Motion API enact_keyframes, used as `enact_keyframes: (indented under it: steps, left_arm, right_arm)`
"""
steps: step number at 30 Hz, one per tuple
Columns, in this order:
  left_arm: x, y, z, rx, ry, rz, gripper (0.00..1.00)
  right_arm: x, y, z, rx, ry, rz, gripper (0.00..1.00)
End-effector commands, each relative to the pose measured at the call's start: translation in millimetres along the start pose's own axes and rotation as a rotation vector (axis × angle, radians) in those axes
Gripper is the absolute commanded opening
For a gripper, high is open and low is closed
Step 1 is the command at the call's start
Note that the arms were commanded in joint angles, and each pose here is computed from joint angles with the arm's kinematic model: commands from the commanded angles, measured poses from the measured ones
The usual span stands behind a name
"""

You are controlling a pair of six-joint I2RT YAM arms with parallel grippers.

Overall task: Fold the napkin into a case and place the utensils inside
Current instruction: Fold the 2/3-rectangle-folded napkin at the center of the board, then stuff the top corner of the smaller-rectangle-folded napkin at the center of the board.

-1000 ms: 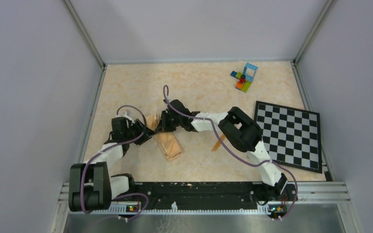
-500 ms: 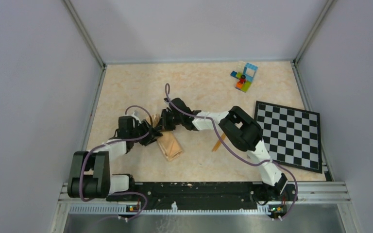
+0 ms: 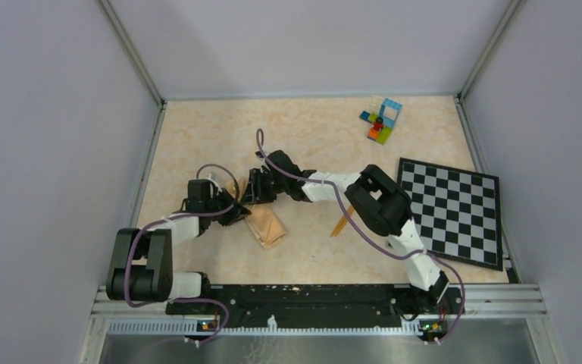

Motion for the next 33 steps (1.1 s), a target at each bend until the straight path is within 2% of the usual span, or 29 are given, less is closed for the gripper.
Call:
enact_keyframes:
  steps: [1,4,9,14,19,28,33]
  left_arm:
    - [-0.6,27.0,16.7,0.007,0.032,-0.162,0.16]
    - [0.4,24.2,16.1,0.004,0.031,-0.141,0.16]
    - [5.2,14.6,15.0,-0.001,0.034,-0.077,0.23]
    - [22.0,2.8,15.2,-0.001,0.019,-0.041,0.39]
    - [54.0,-13.1,-0.3,-0.020,-0.071,-0.018,0.52]
    - [113.0,-5.0,-61.2,0.075,-0.305,-0.108,0.57]
    - [111.8,-3.1,-75.9,0.106,-0.294,-0.081,0.56]
  right_arm:
    - [31.9,27.2,-25.8,0.149,-0.062,-0.054,0.43]
    - [35.4,28.9,-36.1,0.198,-0.073,-0.063,0.44]
    - [29.9,30.5,-44.1,0.252,-0.060,-0.088,0.44]
    - [20.4,25.9,-47.0,0.320,-0.041,-0.095,0.44]
    - [23.3,29.8,-50.3,0.414,-0.041,-0.104,0.46]
    - [19.0,36.8,-59.6,0.486,-0.114,0.007,0.47]
    - [5.8,41.4,-51.2,0.495,-0.096,0.050,0.46]
Point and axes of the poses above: each gripper's point midway between its finger pads, its own x axis back along the fingers, its own y axis along the line the jaws close on, z = x × y, the point moved 9 cm from there along x, back along the fingers, and after that the axes turned 2 degrees about -x, right-handed, at the moved point
